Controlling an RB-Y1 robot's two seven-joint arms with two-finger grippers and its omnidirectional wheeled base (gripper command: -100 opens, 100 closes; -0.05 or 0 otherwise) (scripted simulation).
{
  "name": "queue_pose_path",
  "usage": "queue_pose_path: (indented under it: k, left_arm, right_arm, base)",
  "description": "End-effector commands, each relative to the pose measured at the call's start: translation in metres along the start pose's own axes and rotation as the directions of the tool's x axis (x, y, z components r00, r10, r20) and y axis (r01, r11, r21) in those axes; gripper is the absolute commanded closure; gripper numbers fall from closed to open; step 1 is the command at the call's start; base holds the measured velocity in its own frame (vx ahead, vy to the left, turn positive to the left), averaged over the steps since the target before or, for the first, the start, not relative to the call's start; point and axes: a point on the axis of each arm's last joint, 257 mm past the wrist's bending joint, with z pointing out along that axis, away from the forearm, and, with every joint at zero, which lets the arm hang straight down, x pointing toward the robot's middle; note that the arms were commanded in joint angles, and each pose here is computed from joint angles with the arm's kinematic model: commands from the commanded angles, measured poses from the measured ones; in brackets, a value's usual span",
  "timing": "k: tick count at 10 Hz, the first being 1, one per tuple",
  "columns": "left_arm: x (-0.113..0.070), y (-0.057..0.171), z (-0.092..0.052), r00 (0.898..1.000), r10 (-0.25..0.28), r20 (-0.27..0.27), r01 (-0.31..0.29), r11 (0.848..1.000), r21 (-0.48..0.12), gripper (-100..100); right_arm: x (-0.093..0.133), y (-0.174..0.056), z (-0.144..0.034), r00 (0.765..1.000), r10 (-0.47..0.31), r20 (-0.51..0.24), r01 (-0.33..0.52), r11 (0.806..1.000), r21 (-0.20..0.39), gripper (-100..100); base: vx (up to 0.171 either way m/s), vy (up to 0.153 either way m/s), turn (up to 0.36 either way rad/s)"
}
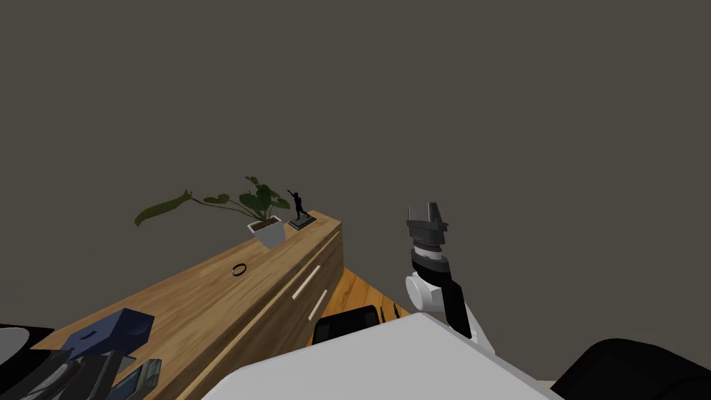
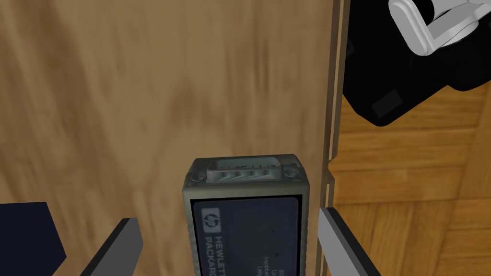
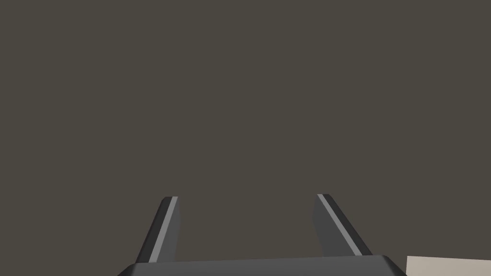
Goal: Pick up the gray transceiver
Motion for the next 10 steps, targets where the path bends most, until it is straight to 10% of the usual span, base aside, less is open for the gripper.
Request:
queue_pose_path:
  k: [1, 2, 3, 7, 8, 9, 10]
  left_arm:
    - [-0.001, -0.002, 0.011, 1.000, -0.002, -0.001, 0.002, 1.000, 0.003, -100]
    - [-0.001, -0.001, 0.007, 1.000, -0.002, 0.000, 0.002, 1.000, 0.001, -100]
    - [-0.001, -0.002, 0.008, 1.000, -0.001, -0.001, 0.001, 1.000, 0.003, 100]
    - [-0.001, -0.002, 0.008, 1.000, -0.001, -0.001, 0.001, 1.000, 0.001, 100]
    - [-0.001, -0.001, 0.008, 1.000, -0.001, -0.001, 0.001, 1.000, 0.001, 0]
    - [0.001, 0.000, -0.003, 1.000, 0.003, -0.001, -0.003, 1.000, 0.001, 100]
    - [0.002, 0.001, -0.010, 1.000, 0.006, 0.000, -0.006, 1.000, 0.000, 100]
  right_arm:
    - [0.000, 0.000, 0.000, 1.000, 0.000, 0.000, 0.000, 1.000, 0.000, 0]
    - [0.000, 0.000, 0.000, 1.000, 0.000, 0.000, 0.000, 1.000, 0.000, 0]
    - [0.000, 0.000, 0.000, 1.000, 0.000, 0.000, 0.000, 1.000, 0.000, 0]
    - [0.000, 0.000, 0.000, 1.000, 0.000, 0.000, 0.000, 1.000, 0.000, 0]
    - [0.000, 0.000, 0.000, 1.000, 0.000, 0.000, 0.000, 1.000, 0.000, 0]
    - [0.000, 0.000, 0.000, 1.000, 0.000, 0.000, 0.000, 1.000, 0.000, 0]
    - [0.000, 0.000, 0.000, 1.000, 0.000, 0.000, 0.000, 1.000, 0.000, 0]
  base:
    - [-0.019, -0.014, -0.027]
    - [-0.009, -0.007, -0.003]
    - [0.000, 0.000, 0.000]
    - [0.000, 0.000, 0.000]
    - [0.000, 0.000, 0.000]
    - [0.010, 0.009, 0.037]
    - [0.019, 0.017, 0.046]
